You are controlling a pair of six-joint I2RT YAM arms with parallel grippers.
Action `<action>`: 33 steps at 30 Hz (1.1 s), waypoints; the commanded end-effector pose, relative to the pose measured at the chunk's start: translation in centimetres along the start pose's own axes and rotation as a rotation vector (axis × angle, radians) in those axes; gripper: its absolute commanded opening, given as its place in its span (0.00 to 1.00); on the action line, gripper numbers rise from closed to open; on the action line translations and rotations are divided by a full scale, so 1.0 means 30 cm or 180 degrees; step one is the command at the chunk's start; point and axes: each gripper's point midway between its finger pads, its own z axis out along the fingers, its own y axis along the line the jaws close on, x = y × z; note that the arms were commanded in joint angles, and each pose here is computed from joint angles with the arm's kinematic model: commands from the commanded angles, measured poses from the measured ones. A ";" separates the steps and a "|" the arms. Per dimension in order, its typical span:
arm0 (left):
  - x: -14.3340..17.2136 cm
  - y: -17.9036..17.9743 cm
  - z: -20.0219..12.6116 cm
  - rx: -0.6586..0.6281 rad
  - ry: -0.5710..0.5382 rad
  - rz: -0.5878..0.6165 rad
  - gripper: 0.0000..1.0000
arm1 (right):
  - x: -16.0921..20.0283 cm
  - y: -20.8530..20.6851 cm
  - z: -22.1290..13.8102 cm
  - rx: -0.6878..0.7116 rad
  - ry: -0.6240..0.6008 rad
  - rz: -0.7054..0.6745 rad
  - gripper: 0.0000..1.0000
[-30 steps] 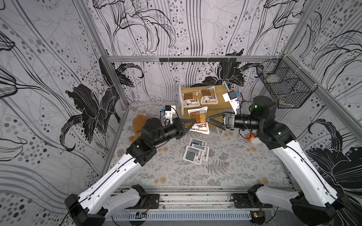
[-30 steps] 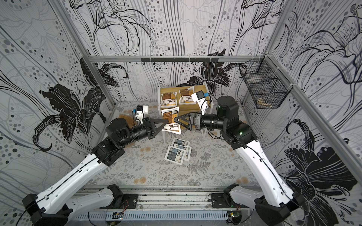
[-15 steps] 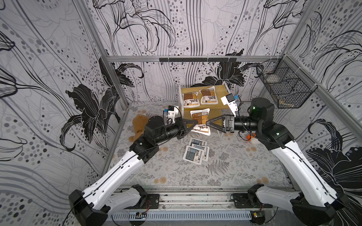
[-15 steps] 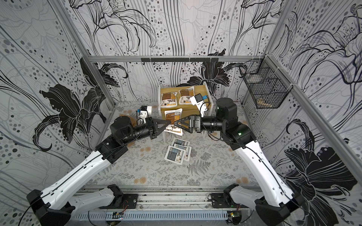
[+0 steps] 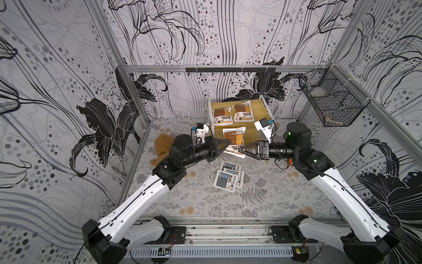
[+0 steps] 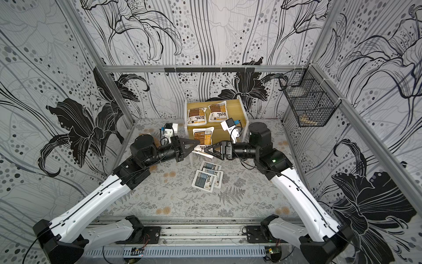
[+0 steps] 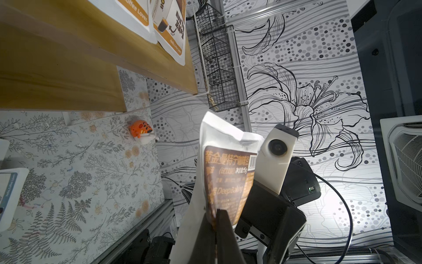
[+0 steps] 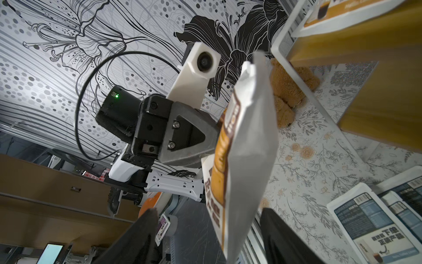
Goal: Place the bagged coffee beans on the shelf by color
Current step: Pick up the bagged coffee beans at the center of the board.
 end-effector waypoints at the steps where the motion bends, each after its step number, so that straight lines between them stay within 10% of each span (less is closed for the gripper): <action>1: -0.029 -0.088 -0.005 0.0262 -0.0100 0.0098 0.00 | -0.013 0.061 -0.006 -0.0154 -0.0084 -0.0136 0.71; 18: -0.018 -0.084 -0.007 0.0260 -0.0054 0.0109 0.04 | -0.055 0.069 0.017 -0.0061 -0.0308 -0.0257 0.34; 33: -0.015 -0.097 0.006 0.0294 0.0012 0.0097 0.16 | -0.062 0.060 0.003 0.0029 -0.0411 -0.0269 0.28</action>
